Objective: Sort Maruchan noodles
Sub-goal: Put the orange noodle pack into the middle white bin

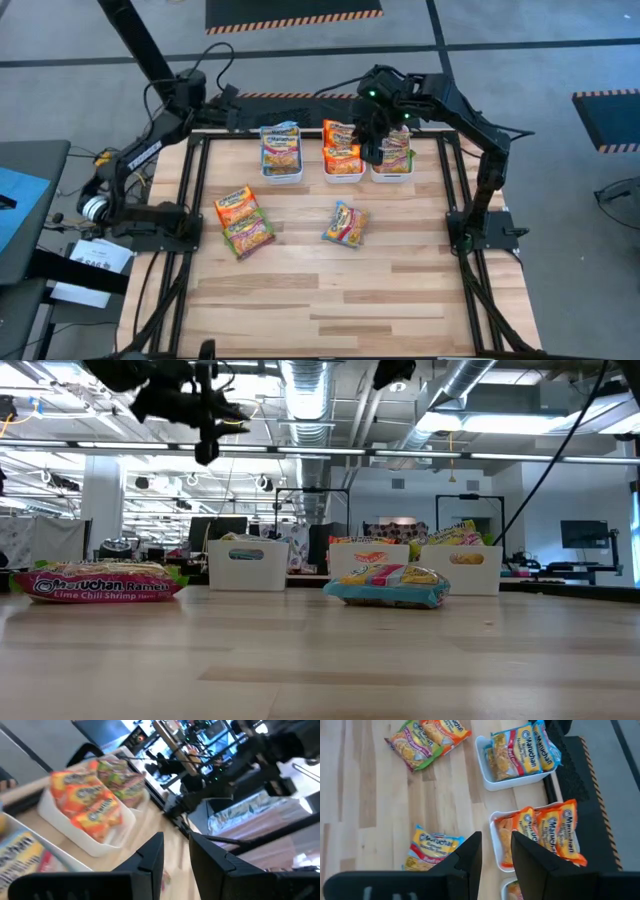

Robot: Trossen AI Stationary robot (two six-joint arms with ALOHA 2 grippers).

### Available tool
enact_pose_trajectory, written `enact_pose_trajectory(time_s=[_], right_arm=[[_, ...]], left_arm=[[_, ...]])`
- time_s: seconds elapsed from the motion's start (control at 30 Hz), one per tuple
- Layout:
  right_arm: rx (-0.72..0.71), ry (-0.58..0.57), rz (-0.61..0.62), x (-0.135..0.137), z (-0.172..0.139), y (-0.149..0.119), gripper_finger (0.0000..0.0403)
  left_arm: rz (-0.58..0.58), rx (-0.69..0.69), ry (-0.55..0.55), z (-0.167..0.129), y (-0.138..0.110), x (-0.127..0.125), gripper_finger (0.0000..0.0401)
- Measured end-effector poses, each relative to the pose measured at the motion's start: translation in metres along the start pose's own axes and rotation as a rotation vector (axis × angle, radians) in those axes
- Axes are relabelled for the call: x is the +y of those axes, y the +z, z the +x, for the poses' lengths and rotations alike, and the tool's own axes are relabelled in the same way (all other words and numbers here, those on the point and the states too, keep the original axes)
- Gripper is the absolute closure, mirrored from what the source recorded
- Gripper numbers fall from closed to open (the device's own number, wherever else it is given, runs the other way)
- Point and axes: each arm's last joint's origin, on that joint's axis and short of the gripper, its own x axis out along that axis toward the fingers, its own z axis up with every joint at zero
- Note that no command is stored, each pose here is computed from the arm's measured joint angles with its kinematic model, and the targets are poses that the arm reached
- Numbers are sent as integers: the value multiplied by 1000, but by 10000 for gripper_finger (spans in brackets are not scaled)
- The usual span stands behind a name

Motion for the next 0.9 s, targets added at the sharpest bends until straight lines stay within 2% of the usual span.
enact_pose_trajectory(time_s=[0.17,0.43,0.63,0.7,0.83,0.9], right_arm=[[-21,23,-11,14,1,4,274],[-41,68,70,37,1,10,274],[-39,108,85,58,1,11,274],[-37,121,103,64,0,12,274],[-32,143,134,75,0,12,274],[-29,154,152,81,-1,12,274]], left_arm=[[-16,75,-18,-1,-16,-23,324],[14,195,-99,12,-34,-42,320],[87,220,-132,21,-39,-49,286],[113,191,-80,21,-38,-47,269],[111,102,153,18,-36,-37,242],[95,126,232,12,-39,-30,236]])
